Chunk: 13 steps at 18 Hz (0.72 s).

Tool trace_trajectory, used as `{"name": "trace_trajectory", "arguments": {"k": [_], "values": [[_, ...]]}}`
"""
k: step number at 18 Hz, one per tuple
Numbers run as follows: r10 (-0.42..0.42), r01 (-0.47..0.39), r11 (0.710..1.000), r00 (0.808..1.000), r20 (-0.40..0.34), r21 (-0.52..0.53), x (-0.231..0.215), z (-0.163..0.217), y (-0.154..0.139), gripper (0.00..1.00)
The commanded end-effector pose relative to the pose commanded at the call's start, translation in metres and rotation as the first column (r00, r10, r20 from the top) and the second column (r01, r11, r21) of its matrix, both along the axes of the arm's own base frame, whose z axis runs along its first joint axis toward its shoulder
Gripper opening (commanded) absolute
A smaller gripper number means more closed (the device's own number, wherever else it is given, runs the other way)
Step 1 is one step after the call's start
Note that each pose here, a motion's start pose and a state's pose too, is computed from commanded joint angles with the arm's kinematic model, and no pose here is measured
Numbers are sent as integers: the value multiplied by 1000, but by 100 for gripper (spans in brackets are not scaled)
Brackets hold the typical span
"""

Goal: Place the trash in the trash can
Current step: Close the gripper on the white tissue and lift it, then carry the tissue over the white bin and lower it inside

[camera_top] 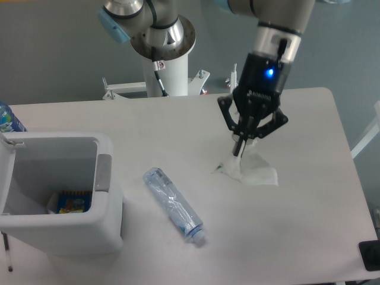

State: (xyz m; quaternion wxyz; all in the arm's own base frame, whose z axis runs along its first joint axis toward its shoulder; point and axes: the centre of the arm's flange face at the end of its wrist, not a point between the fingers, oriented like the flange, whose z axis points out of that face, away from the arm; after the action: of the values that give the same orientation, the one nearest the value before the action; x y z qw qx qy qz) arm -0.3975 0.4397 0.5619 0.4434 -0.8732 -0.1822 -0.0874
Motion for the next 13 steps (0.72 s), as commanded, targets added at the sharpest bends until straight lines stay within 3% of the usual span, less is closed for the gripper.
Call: {"name": "trace_trajectory", "arguments": {"k": [3, 9, 13], "values": [[29, -29, 999, 999, 45, 13, 22, 15, 2, 0], [10, -13, 1000, 991, 130, 19, 71, 26, 29, 0], [-57, 55, 998, 987, 149, 20, 109, 25, 59, 0]]}}
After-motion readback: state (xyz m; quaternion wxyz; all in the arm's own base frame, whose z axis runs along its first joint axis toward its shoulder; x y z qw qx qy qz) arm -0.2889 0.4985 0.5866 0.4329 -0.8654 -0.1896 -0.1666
